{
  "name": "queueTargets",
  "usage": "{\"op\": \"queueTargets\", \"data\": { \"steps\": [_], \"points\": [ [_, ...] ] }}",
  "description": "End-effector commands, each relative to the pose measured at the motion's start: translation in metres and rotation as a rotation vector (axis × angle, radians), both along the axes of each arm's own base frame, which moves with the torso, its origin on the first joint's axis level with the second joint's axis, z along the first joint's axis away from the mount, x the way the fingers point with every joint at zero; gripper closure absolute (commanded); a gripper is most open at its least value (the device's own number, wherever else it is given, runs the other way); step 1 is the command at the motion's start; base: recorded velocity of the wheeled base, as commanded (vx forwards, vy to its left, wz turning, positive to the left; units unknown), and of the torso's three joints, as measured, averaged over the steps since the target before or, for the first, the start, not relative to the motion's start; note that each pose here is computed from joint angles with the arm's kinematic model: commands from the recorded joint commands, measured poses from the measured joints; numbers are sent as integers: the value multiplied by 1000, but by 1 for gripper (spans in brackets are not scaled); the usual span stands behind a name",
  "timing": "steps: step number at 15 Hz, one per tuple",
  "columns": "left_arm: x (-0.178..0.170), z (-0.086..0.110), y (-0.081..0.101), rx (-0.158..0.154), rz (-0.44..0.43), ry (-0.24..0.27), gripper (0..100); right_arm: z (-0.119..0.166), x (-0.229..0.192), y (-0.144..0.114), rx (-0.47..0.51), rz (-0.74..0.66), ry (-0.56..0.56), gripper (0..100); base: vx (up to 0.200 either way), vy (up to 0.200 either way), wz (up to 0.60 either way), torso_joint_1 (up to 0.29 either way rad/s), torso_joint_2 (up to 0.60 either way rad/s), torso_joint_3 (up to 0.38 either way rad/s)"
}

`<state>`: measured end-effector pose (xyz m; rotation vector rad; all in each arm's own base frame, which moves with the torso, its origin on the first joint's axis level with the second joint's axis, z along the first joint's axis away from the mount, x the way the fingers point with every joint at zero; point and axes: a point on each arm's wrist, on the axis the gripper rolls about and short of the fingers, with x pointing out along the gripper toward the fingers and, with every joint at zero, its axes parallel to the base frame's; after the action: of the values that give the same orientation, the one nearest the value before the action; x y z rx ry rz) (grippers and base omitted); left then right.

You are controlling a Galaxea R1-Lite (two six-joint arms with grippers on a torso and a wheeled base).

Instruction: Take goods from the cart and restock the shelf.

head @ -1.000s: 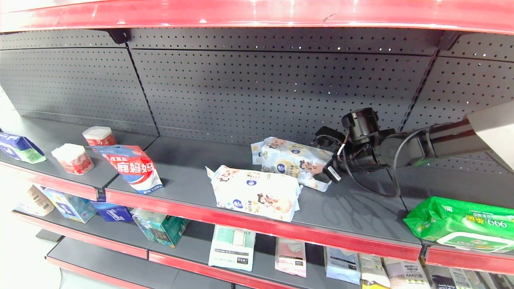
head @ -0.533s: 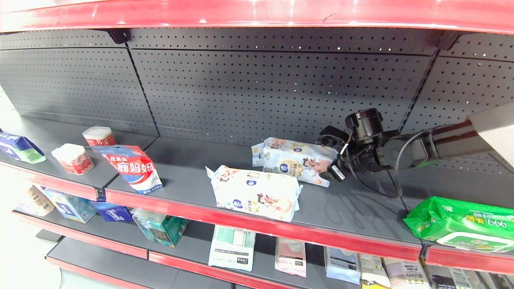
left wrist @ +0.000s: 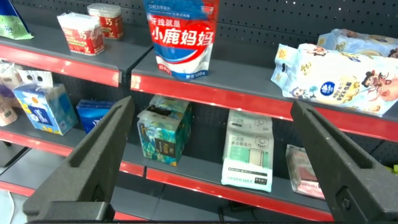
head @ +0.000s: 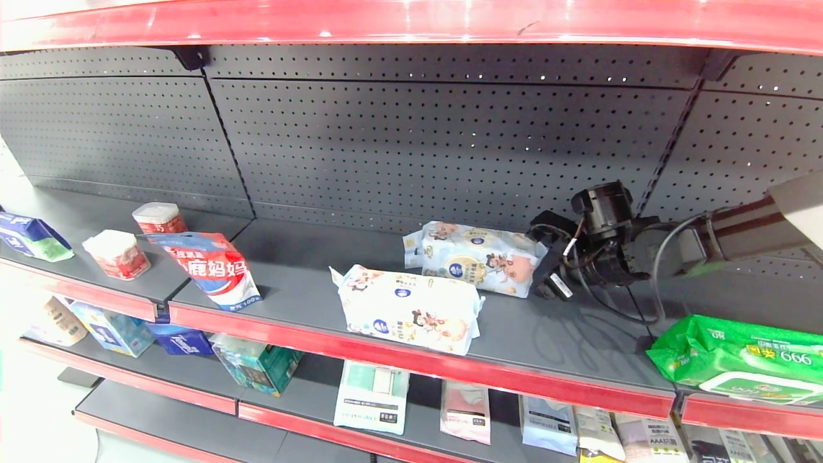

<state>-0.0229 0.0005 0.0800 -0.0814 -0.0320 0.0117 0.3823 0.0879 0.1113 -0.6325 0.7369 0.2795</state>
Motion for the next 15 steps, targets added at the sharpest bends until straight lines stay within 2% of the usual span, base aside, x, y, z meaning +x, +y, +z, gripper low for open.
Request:
{"op": "queueTargets", "data": {
  "steps": [1, 5, 7, 9, 15],
  "points": [
    [0, 0, 0, 0, 1, 1, 0, 7, -3, -19, -11, -62, -14, 0, 0, 0, 0, 0, 0, 0],
    [0, 0, 0, 0, 1, 1, 0, 10, 11, -39, -5, -234, -104, 0, 0, 0, 0, 0, 0, 0],
    [0, 0, 0, 0, 1, 1, 0, 11, 14, -36, 24, -265, -122, 0, 0, 0, 0, 0, 0, 0],
    [0, 0, 0, 0, 1, 1, 0, 10, 20, -23, 96, -294, -135, 0, 0, 0, 0, 0, 0, 0],
    [0, 0, 0, 0, 1, 2, 0, 22, 22, 5, 146, -248, -185, 0, 0, 0, 0, 0, 0, 0]
  ]
}}
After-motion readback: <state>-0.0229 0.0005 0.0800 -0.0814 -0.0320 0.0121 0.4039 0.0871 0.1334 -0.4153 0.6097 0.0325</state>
